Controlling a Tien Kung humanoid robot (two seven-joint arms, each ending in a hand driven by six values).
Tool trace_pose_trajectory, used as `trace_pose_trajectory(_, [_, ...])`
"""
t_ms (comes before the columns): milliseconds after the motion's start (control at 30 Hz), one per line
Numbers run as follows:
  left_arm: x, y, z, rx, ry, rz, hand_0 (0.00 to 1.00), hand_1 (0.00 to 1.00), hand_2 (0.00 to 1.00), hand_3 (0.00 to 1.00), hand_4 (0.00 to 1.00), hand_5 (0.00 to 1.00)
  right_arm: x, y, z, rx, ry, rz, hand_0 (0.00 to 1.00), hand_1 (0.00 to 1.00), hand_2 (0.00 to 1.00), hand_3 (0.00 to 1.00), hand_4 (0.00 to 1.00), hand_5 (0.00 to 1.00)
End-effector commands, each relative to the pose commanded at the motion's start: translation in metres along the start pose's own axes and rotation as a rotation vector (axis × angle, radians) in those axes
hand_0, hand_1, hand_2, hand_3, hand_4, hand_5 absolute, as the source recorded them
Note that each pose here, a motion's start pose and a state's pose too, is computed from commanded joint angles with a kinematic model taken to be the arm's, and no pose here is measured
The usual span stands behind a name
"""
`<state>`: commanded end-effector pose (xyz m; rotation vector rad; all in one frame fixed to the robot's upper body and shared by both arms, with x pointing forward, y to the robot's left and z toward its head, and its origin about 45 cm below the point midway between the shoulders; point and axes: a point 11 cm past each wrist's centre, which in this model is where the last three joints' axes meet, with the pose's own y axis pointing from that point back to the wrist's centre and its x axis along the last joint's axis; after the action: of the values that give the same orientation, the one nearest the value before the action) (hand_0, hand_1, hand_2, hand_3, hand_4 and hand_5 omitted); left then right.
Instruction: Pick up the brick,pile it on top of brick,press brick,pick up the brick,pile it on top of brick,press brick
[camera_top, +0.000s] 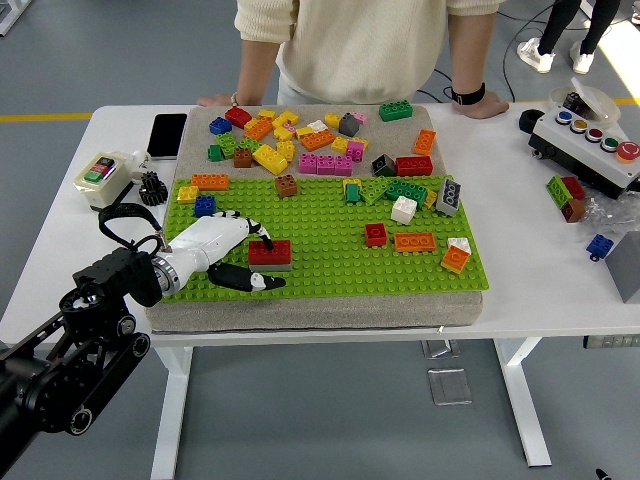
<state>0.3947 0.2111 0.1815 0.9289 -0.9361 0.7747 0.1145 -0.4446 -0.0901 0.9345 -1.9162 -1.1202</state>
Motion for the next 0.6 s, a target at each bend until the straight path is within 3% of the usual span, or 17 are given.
trace_pose_trajectory(600, [-0.0028, -0.0012, 0.0015, -0.005, -0.002, -0.005, 0.955, 0.816, 0.81, 0.616, 0.998, 0.684, 0.0006, 0.0, -0.0004, 0.001, -0.006, 0.002, 0.755, 0.676, 0.724, 0.733, 0.998, 0.647])
